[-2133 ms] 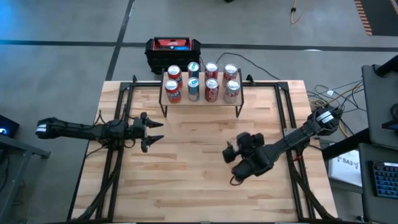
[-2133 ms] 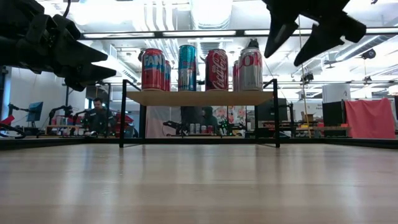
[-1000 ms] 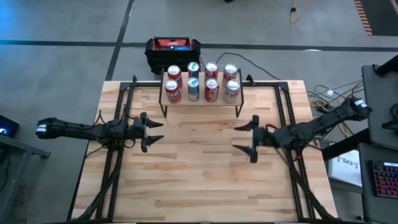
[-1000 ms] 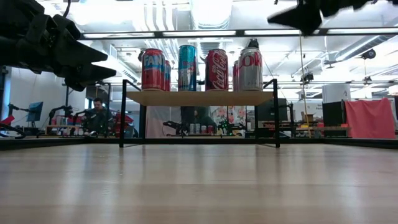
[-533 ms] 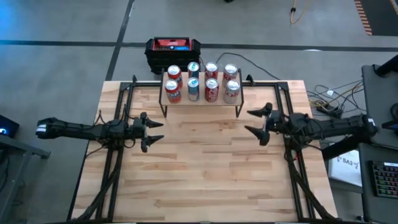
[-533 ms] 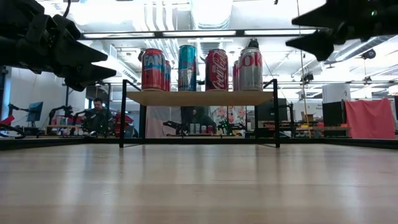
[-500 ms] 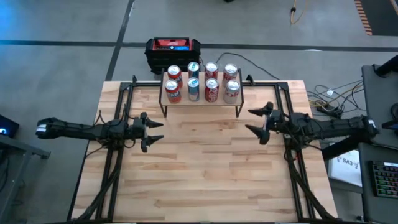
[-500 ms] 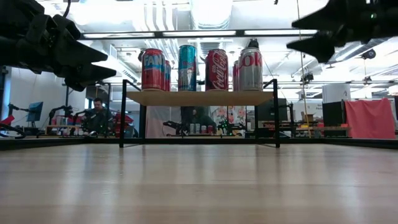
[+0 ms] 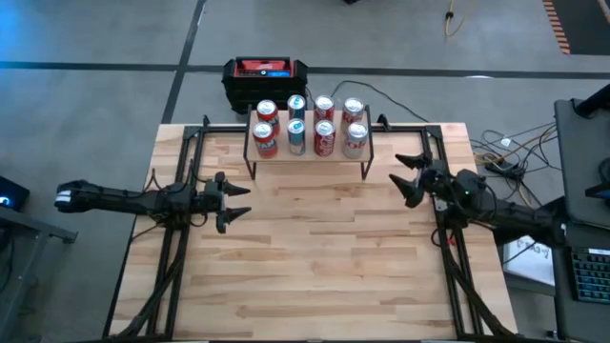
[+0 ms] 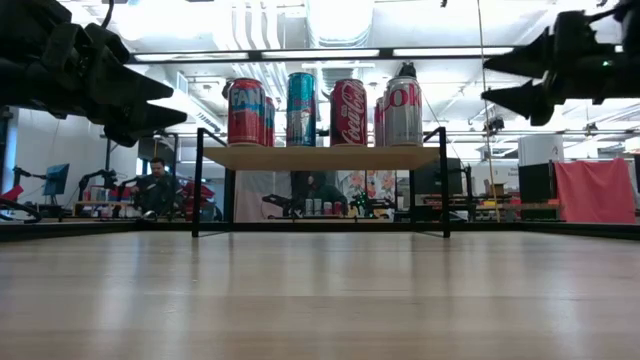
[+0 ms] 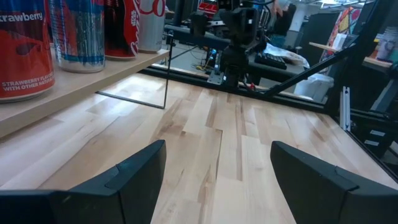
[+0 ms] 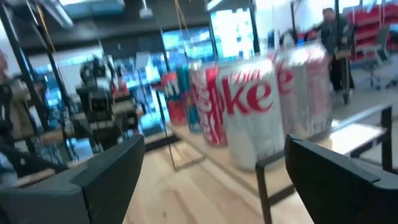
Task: Place canned beverage on shelf
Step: Return to Home Position
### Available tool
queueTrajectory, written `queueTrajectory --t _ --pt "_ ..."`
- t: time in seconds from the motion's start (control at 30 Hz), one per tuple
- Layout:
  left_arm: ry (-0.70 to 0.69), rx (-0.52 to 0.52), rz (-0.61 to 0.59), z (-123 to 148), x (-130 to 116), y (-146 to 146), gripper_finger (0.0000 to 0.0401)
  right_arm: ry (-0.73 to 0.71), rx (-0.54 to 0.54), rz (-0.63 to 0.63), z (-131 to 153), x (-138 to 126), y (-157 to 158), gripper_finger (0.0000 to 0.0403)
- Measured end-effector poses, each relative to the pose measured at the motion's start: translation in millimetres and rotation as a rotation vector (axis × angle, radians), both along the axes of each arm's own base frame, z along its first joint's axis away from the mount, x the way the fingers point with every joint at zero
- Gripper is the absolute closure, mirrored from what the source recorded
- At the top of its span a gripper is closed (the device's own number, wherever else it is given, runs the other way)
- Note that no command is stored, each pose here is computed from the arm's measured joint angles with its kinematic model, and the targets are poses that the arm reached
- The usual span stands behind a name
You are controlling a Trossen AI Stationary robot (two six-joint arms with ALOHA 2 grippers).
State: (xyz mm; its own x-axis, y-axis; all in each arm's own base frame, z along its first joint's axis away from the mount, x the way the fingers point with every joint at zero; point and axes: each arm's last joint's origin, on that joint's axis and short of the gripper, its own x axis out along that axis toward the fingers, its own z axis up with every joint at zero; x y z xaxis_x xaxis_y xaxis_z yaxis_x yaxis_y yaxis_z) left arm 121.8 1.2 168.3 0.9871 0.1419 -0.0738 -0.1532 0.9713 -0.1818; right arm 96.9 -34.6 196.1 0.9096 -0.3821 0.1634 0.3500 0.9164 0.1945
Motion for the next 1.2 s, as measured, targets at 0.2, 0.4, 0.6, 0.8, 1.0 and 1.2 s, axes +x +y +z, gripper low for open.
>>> queueTrajectory --t 0.2,0.4,0.6,0.8,1.0,1.2 --pt "0.000 0.000 0.000 0 0 0 0.0127 -0.014 -0.014 -0.013 -6 -4 -3 0.0037" --pt "0.000 0.000 0.000 0 0 0 0.0127 -0.010 -0.025 -0.073 -5 -9 -12 0.0037" --pt "0.000 0.000 0.000 0 0 0 0.0127 0.016 -0.024 -0.106 -8 -13 -18 0.0037" --pt "0.000 0.000 0.000 0 0 0 0.0127 0.110 0.031 -0.115 -19 -16 -18 0.0037" --pt "0.000 0.000 0.000 0 0 0 0.0127 0.158 0.059 -0.120 -25 -16 -18 0.0037" --pt "0.000 0.000 0.000 0 0 0 0.0127 0.174 0.067 -0.122 -26 -15 -19 0.0037"
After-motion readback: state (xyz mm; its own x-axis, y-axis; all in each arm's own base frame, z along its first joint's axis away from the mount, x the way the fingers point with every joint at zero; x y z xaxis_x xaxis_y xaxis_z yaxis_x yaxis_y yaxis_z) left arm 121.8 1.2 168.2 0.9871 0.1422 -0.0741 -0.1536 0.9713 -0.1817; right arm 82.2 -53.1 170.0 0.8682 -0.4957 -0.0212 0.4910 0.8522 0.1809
